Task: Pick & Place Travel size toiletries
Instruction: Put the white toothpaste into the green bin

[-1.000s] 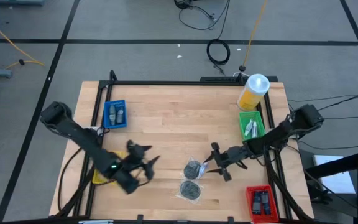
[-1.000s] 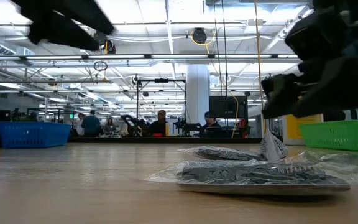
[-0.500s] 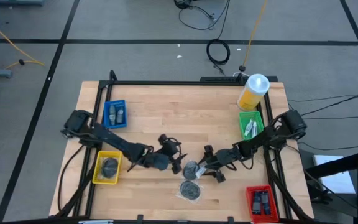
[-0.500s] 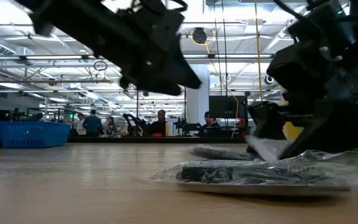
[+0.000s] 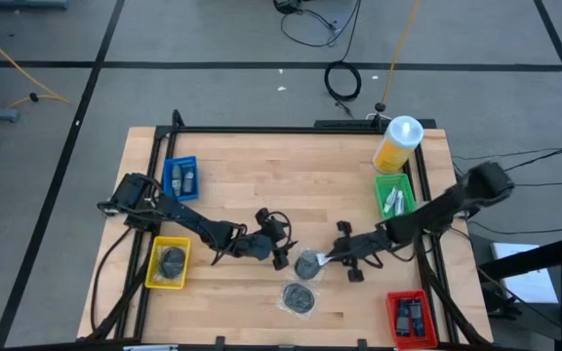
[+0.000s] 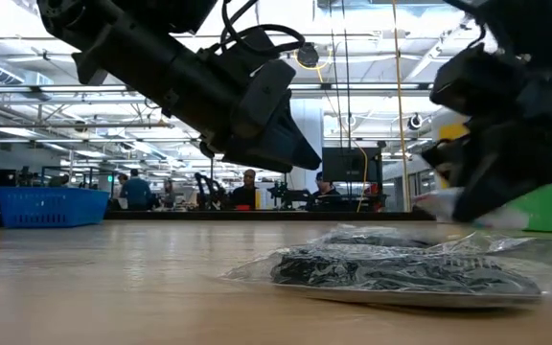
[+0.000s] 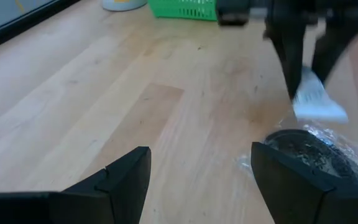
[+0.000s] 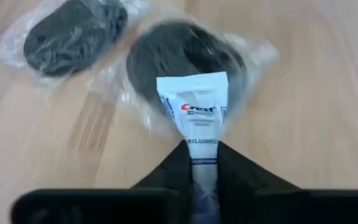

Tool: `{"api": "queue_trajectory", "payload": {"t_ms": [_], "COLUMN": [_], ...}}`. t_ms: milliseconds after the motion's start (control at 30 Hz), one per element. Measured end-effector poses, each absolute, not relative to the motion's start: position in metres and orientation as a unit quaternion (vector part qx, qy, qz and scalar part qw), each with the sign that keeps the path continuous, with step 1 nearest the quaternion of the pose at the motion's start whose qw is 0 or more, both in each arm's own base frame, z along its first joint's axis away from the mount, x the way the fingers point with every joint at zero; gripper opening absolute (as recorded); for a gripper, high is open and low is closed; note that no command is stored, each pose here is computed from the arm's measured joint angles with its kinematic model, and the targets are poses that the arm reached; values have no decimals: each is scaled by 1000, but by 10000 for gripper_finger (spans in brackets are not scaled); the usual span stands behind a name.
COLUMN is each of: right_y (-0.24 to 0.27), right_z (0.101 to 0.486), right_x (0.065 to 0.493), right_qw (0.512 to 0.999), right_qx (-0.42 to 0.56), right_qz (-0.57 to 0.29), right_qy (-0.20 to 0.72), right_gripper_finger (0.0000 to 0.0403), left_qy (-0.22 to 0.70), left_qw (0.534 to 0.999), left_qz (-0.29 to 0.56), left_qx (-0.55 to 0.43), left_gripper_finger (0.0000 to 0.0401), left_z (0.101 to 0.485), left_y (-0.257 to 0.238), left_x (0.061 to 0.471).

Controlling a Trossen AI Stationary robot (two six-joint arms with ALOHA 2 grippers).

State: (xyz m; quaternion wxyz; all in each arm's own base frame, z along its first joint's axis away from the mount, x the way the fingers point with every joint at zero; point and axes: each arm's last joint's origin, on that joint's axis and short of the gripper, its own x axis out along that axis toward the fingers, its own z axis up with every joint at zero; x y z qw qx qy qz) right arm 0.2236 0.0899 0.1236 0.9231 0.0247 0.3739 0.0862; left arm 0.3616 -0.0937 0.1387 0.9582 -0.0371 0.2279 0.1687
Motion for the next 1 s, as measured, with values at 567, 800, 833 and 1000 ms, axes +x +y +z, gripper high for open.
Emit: {"api": "queue_trajectory", "payload": {"t_ms": [567, 800, 833, 1000], "right_y": [25, 0, -3, -15], "right_z": [221, 197, 194, 177], "right_x": [134, 123, 119, 108], "right_qw": [793, 699, 684, 631], "right_qx": [235, 255, 249, 258], "right_qz": [-359, -505, -524, -581], "right_qy": [433, 438, 442, 445], "right_gripper_finger": [22, 22, 23, 47], "left_qy": [226, 226, 226, 228], "left_qw": [957, 957, 957, 958], "left_qz": [176, 176, 176, 167], "left_qx": [-48, -49, -49, -48], "left_gripper_finger": [271, 271, 271, 271], "left_z": [139, 139, 139, 139], "left_y": [-90, -90, -90, -93], "left_x": [363, 363, 363, 362]}}
